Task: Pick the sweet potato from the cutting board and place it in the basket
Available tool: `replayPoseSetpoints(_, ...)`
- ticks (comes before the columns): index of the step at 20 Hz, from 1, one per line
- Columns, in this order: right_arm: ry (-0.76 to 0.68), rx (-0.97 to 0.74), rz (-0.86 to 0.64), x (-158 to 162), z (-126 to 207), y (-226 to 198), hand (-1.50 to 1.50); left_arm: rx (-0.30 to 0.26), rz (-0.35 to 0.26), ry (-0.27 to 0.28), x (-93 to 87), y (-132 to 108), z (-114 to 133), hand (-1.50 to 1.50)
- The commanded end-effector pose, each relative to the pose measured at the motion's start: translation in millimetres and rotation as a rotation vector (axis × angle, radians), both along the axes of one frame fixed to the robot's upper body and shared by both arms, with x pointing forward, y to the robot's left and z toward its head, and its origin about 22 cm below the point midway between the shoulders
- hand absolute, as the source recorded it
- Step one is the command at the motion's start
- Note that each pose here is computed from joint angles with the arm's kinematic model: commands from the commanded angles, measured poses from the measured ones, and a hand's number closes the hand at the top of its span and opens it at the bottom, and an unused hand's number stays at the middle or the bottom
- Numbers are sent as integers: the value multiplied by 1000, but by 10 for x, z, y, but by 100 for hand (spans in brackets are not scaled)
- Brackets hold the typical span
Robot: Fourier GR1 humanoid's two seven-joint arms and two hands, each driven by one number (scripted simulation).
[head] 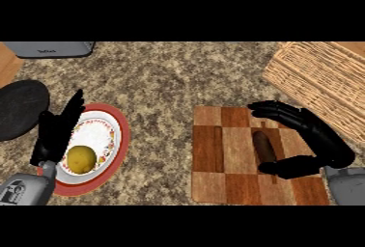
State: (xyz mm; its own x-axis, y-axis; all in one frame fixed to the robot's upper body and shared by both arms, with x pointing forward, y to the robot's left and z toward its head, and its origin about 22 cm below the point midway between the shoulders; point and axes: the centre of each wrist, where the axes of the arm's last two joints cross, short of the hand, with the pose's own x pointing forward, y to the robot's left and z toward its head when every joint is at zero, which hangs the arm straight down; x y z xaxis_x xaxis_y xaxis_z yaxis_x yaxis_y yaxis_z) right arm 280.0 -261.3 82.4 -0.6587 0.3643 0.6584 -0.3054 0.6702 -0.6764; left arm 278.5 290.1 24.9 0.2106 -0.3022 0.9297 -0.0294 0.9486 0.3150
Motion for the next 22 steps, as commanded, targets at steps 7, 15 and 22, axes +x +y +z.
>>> replayPoseSetpoints(7,67,-848,-76,-188,1052,-334,-150,-9,16,9,42,40,35,0)
replayPoseSetpoints(15,256,-914,4,-493,1374,-233,-150,4,14,-17,33,44,-21,0)
replayPoseSetpoints(22,265,-869,-74,-432,1275,-262,-150,2,-30,3,144,-200,-98,0)
